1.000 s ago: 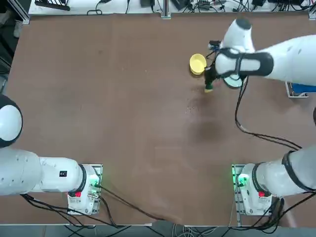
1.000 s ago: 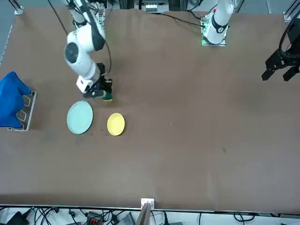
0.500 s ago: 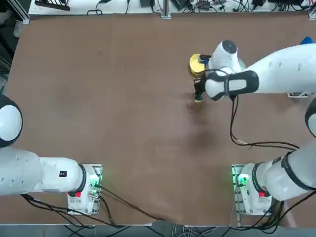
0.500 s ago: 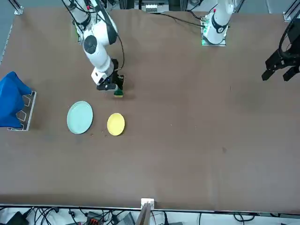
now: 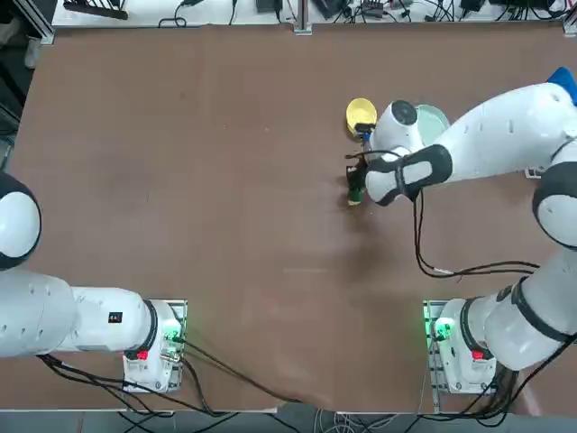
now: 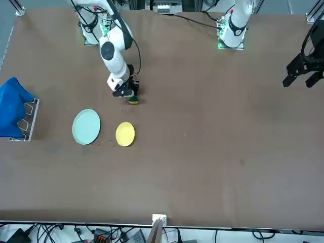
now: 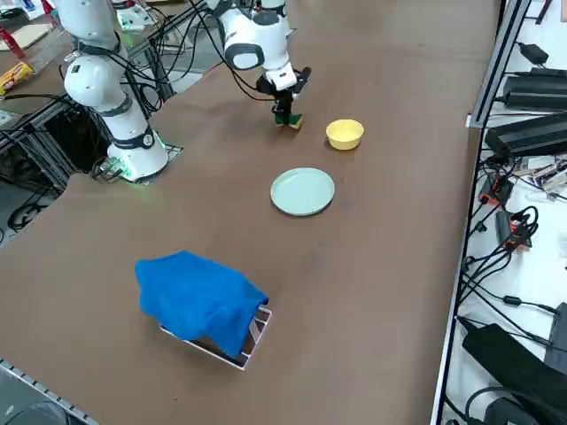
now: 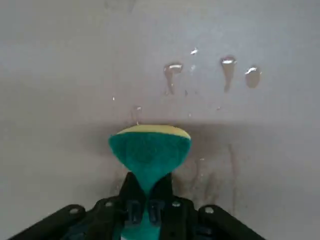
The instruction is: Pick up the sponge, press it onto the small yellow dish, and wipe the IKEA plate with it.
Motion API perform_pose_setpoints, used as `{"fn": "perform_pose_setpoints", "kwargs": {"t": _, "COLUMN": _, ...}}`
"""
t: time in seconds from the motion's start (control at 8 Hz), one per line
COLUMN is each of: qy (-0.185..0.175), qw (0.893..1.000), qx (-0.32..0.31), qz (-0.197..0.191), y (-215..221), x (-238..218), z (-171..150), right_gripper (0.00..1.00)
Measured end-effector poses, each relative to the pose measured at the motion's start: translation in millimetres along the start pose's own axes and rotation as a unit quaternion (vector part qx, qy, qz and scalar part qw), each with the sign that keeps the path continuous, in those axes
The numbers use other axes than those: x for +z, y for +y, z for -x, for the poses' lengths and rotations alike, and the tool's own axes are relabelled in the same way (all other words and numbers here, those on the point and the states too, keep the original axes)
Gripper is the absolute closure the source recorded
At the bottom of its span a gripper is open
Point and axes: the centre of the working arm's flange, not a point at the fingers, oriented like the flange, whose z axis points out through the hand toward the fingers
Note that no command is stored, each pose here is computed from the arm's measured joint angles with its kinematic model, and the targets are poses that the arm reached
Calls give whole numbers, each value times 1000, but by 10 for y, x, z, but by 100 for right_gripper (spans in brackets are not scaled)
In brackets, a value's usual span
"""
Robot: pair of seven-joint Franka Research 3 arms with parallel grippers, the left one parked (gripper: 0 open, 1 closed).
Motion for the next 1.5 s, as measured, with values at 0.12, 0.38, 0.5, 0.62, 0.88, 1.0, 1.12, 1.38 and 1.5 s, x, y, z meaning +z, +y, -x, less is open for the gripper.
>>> {"fn": "perform_pose_setpoints", "kwargs": {"t": 0.12, "qy": -1, "qw": 1000, "qx": -1, "qz": 0, "y": -13, "x": 26, "z": 17, "right_gripper": 91}}
{"fn": "perform_pose_setpoints", "kwargs": {"t": 0.38, "qy": 1, "qw": 1000, "qx": 2, "qz": -1, "y": -18, "x": 30, "z": 15, "right_gripper": 80}}
{"fn": "perform_pose_setpoints", "kwargs": {"t": 0.5, "qy": 4, "qw": 1000, "qx": 3, "qz": -2, "y": -17, "x": 19, "z": -1, "right_gripper": 64}}
{"fn": "perform_pose_setpoints", "kwargs": {"t": 0.62, "qy": 10, "qw": 1000, "qx": 5, "qz": -5, "y": -19, "x": -18, "z": -45, "right_gripper": 47}}
{"fn": "perform_pose_setpoints", "kwargs": {"t": 0.88, "qy": 34, "qw": 999, "qx": 14, "qz": -15, "y": -10, "x": -275, "z": -216, "right_gripper": 12}}
{"fn": "perform_pose_setpoints", "kwargs": {"t": 1.0, "qy": 41, "qw": 999, "qx": 21, "qz": -19, "y": 13, "x": -494, "z": -329, "right_gripper": 0}}
{"fn": "perform_pose_setpoints", "kwargs": {"t": 1.12, "qy": 44, "qw": 998, "qx": 30, "qz": -21, "y": 51, "x": -739, "z": -454, "right_gripper": 0}}
{"fn": "perform_pose_setpoints", "kwargs": {"t": 1.38, "qy": 27, "qw": 999, "qx": 41, "qz": -18, "y": 147, "x": -1336, "z": -795, "right_gripper": 0}}
{"fn": "perform_pose_setpoints", "kwargs": {"t": 1.5, "qy": 14, "qw": 999, "qx": 45, "qz": -18, "y": 212, "x": -1730, "z": -1048, "right_gripper": 0}}
